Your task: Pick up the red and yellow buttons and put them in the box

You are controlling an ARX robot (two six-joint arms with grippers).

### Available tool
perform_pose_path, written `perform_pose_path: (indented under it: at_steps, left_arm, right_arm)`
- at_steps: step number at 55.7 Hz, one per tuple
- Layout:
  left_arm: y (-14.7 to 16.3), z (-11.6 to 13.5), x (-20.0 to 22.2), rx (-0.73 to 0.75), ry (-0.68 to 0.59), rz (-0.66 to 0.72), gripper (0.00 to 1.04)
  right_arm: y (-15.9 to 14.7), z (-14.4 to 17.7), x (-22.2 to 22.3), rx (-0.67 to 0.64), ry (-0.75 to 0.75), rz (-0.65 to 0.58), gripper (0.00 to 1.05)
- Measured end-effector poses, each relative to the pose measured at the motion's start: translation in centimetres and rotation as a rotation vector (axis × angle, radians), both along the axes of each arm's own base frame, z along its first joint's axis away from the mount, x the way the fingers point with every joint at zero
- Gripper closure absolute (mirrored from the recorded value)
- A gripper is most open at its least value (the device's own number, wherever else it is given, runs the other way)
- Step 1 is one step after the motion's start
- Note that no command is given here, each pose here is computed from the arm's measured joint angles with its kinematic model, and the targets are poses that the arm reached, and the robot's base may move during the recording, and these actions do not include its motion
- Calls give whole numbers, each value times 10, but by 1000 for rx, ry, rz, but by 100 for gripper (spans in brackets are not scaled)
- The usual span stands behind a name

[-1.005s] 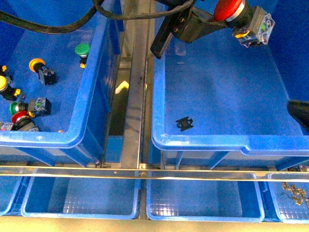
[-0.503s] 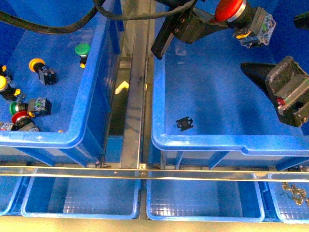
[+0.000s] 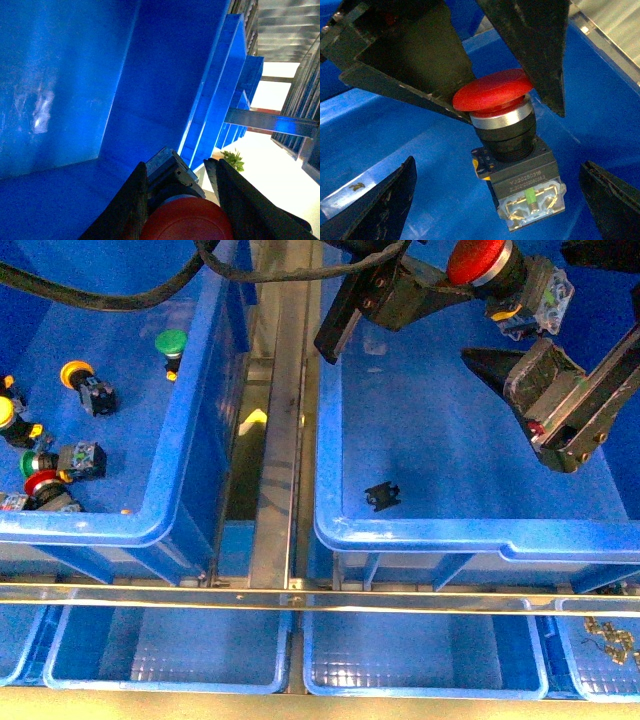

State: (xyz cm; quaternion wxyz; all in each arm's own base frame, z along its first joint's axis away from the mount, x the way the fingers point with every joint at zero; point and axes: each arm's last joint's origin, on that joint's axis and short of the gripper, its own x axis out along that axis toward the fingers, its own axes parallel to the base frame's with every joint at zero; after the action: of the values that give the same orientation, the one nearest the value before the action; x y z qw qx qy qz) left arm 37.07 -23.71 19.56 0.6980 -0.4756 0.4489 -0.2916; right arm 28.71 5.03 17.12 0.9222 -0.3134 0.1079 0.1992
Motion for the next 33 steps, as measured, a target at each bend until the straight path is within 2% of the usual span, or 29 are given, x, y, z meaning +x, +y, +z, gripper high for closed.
perform_pose_path:
  at_steps: [13, 15, 24, 33]
  left_arm:
    - [-1, 0, -1, 0, 0, -3, 71]
    - [-1, 0, -1, 0, 0, -3, 71]
    - [-2, 0, -1, 1, 0, -2, 71]
    - [-1, 0, -1, 3, -2, -1, 71]
  right_arm:
    - [2, 1, 7, -32, -17, 31, 7]
    - [2, 1, 8, -32, -17, 33, 10]
    - [1, 1, 9, -41, -28, 31, 43]
    - [1, 1, 9, -49, -32, 28, 63]
